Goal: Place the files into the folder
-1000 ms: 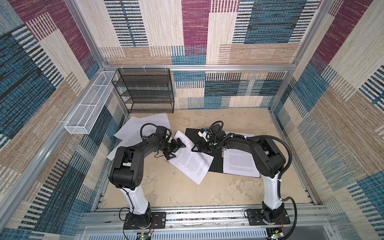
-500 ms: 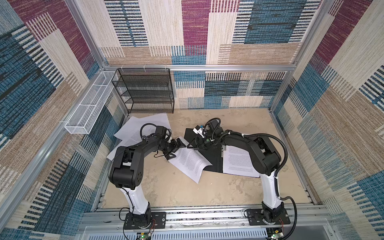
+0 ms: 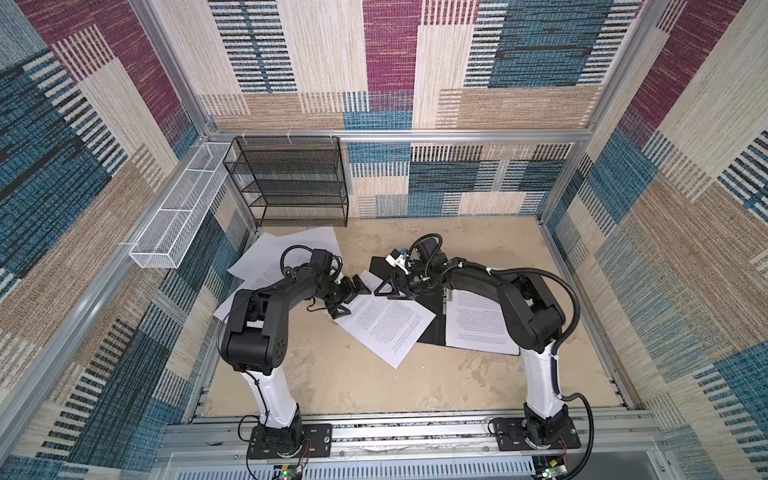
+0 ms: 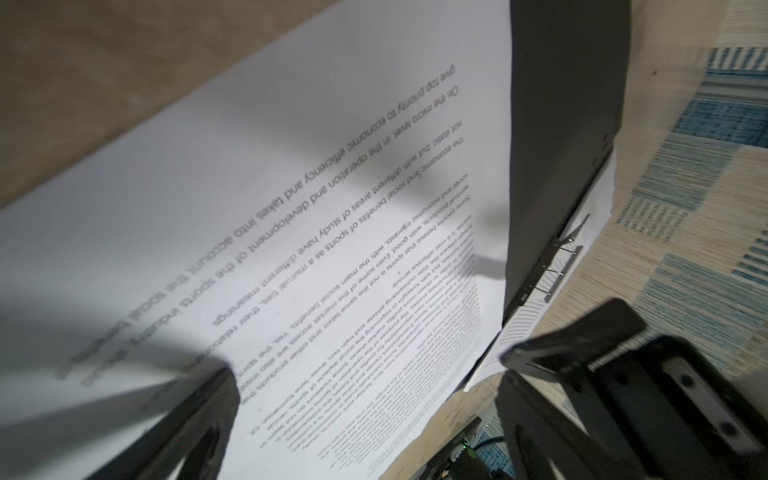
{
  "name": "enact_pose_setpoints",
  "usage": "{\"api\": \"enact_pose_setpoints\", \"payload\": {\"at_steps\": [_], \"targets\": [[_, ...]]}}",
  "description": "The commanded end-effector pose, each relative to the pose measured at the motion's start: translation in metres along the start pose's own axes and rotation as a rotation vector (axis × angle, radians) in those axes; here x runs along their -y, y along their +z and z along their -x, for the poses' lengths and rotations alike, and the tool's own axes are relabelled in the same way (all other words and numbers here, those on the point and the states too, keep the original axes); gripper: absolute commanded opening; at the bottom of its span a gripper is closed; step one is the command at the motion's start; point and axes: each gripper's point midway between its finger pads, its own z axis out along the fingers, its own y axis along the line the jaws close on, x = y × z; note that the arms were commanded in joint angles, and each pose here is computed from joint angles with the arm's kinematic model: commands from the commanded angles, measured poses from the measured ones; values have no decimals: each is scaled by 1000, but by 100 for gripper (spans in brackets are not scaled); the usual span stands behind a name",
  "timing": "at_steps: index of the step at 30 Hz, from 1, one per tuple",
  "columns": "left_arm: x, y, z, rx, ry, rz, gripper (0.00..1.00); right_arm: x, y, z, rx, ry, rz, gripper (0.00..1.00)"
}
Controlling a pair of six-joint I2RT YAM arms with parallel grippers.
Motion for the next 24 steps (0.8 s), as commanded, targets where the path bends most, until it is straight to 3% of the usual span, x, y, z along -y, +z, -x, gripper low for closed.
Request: {"api": "enact_pose_setpoints", "payload": {"at_steps": [1,6,12,24], "targets": [[-46,-5,-2,-13,22,262,99,31,-20,8,69,-6,-272,100],[-36,-10,12,-10,88,297,99,43,-34,-8,73,10,-369,100],[-34,-17,29,-20,219,440,99,57,-34,-25,52,41,-407,100],[-44,-4,31,-57,224,465,99,75,-34,-58,31,118,-500,100]]}}
